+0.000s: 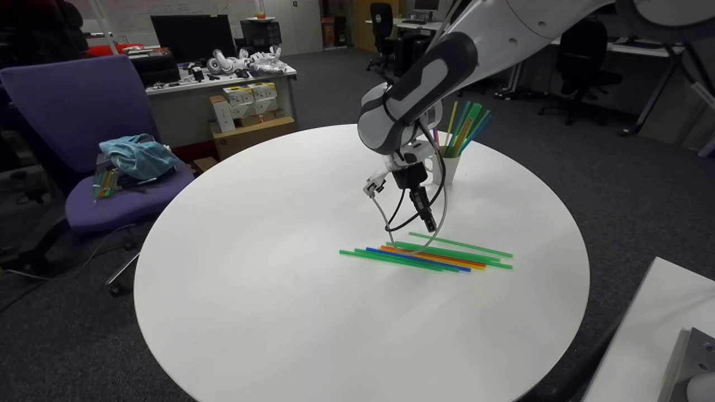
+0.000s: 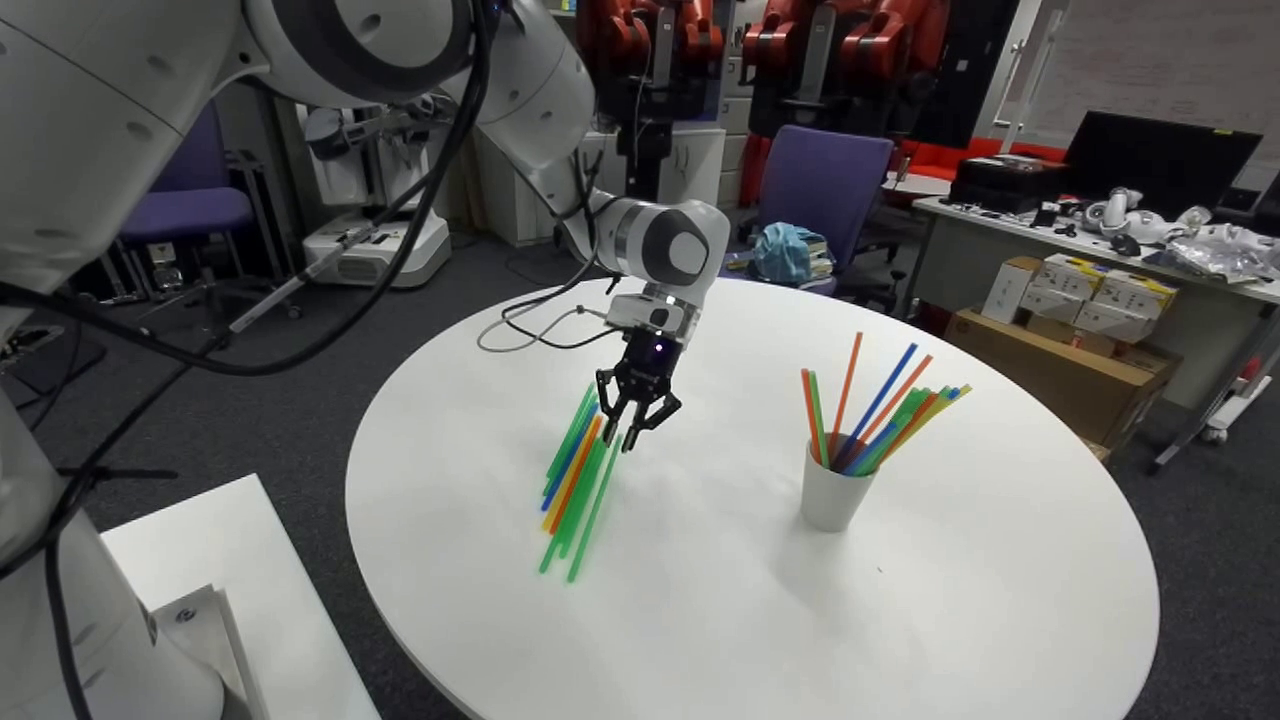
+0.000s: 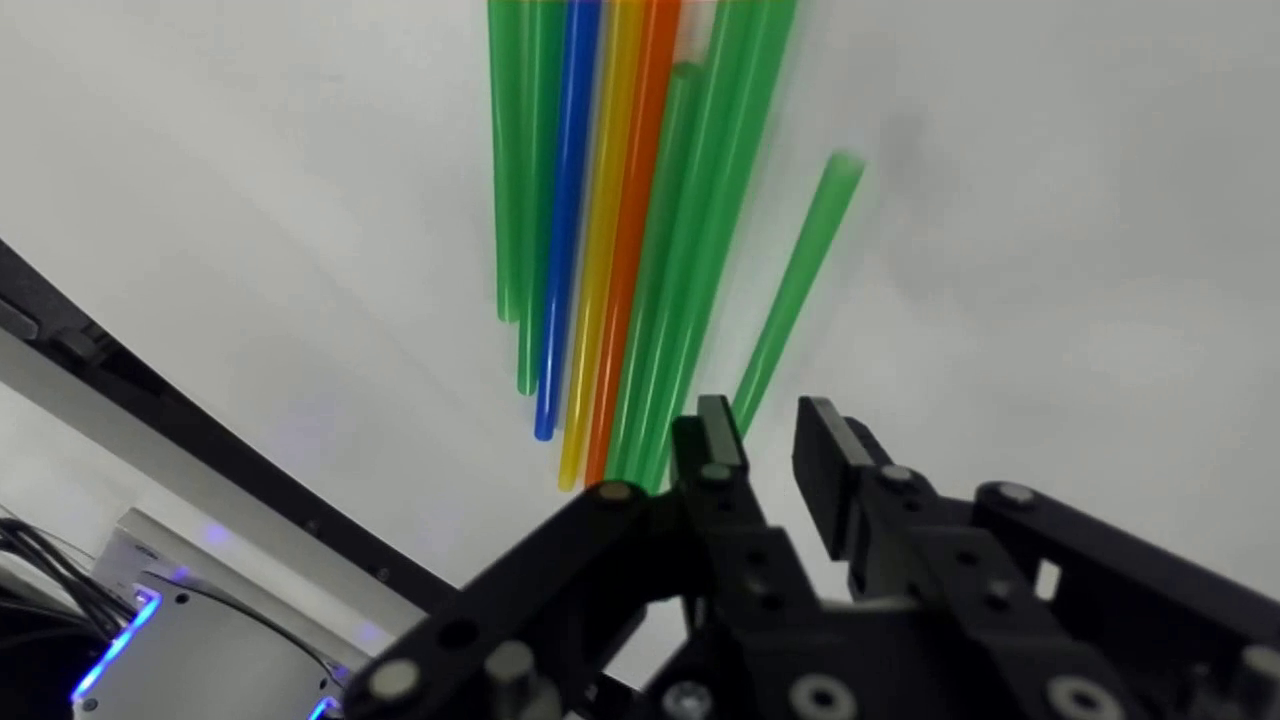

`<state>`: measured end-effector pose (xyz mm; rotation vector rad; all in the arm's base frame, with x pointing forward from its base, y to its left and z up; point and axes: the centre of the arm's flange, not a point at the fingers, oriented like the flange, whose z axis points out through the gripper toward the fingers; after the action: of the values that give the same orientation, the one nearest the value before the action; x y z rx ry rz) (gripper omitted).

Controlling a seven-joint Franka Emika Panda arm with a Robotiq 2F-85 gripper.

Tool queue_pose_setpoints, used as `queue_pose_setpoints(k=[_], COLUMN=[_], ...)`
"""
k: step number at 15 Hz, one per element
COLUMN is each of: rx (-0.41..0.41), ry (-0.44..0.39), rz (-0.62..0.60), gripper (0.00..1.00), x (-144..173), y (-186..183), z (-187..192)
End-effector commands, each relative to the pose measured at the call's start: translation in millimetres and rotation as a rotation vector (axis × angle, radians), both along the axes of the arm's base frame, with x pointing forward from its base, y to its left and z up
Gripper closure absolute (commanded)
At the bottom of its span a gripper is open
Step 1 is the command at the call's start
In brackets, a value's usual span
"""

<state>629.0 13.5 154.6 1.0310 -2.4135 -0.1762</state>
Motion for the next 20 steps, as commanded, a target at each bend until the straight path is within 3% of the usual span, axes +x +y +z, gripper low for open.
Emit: queue_pose_setpoints(k=[1,4,7,14,20], rx=[0.056,0.046,-0.045,-0.136,-0.179], ry=[-0.053,-0.128,-0.299,-0.64,-0.863], rz=[-0.024,-0.076,-0.147,-0.349,-0.611], gripper=[0.42,0.21,0.02,0.0,0.0], x=[-2.0,-4.0,-0.5,13.6,13.1], y=[-12.5,-25.9,-45.6,-66.7,-90.7], z=[8.2,13.5,27.9,90.7,139.6])
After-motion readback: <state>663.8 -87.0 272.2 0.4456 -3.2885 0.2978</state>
